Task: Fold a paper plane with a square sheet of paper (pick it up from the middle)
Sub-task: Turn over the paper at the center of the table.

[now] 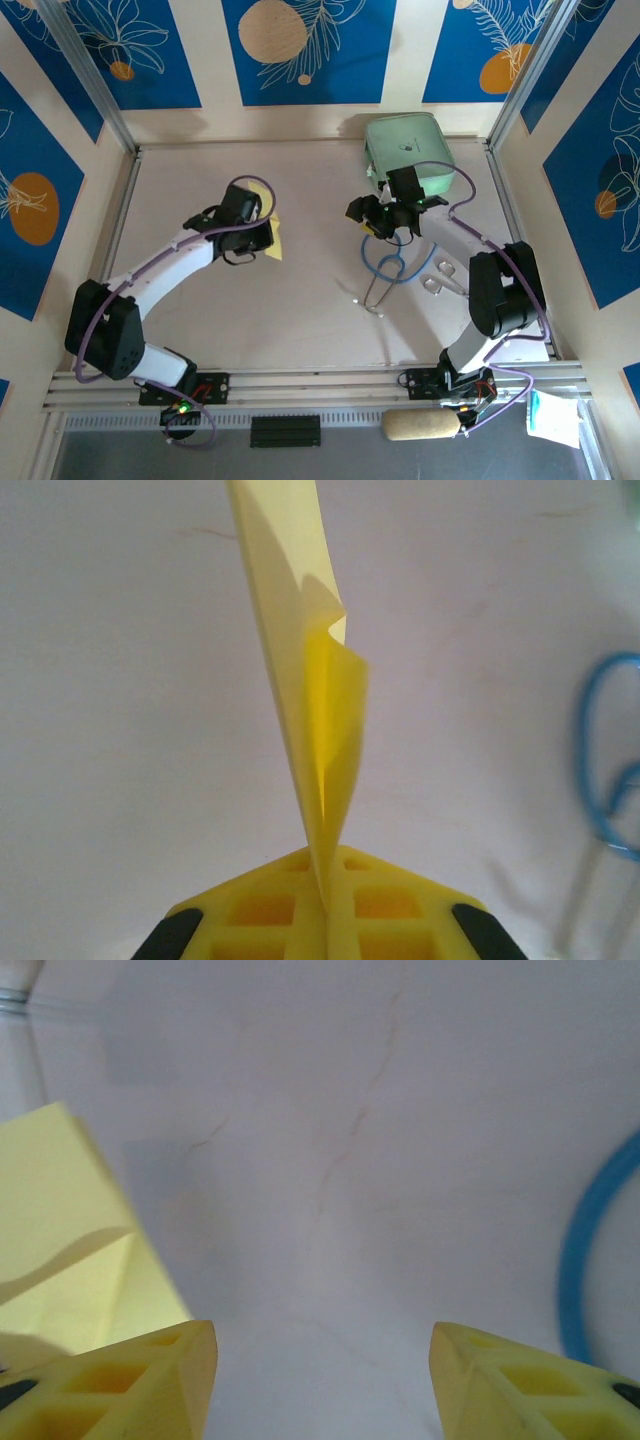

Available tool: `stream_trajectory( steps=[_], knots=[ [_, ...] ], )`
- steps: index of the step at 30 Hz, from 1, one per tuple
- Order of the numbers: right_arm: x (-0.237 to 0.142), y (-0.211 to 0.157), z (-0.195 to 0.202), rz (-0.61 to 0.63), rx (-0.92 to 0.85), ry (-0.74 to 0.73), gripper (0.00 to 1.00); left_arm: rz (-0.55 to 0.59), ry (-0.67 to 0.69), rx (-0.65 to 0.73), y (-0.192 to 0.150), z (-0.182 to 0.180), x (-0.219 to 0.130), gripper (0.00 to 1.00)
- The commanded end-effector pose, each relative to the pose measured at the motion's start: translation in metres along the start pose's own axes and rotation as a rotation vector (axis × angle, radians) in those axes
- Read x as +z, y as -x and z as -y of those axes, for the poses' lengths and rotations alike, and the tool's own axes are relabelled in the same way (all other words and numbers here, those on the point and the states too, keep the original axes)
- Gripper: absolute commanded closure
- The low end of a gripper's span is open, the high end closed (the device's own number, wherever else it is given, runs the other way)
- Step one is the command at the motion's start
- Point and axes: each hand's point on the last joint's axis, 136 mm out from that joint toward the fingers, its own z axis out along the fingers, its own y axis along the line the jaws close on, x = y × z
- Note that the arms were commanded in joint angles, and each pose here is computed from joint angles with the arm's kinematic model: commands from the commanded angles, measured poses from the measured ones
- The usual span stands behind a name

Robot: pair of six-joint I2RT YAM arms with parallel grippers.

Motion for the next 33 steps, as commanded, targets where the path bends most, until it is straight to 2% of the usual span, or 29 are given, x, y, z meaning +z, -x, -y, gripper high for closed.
stream_trajectory(
  steps=[1, 4, 7, 14, 17, 21, 26, 33],
  knots=[
    [-0.017, 0.005, 0.007, 0.057, -0.040, -0.078, 0.41, -0.097, 0.385, 0.230, -0.014, -0.055, -0.017, 0.93],
    [-0.023, 0.008, 0.008, 0.088, -0.037, -0.072, 0.39, -0.097, 0.521, 0.308, -0.004, -0.060, -0.019, 0.94],
    [-0.028, 0.010, 0.010, 0.114, -0.031, -0.068, 0.38, -0.105, 0.598, 0.357, 0.001, -0.056, -0.011, 0.94],
    [-0.038, 0.014, 0.020, 0.154, 0.013, -0.081, 0.38, -0.135, 0.732, 0.448, 0.002, -0.042, 0.022, 0.94],
    [-0.040, 0.016, 0.027, 0.166, 0.040, -0.089, 0.38, -0.166, 0.725, 0.466, -0.006, -0.031, 0.045, 0.94],
    [-0.041, 0.016, 0.033, 0.171, 0.066, -0.093, 0.38, -0.241, 0.625, 0.419, -0.029, -0.012, 0.075, 0.85],
    [-0.040, 0.015, 0.039, 0.171, 0.087, -0.093, 0.38, -0.298, 0.354, 0.301, -0.050, 0.026, 0.093, 0.65],
    [-0.025, 0.010, 0.034, 0.107, 0.076, -0.077, 0.38, -0.255, 0.082, 0.147, -0.031, 0.050, 0.071, 0.41]
  ],
)
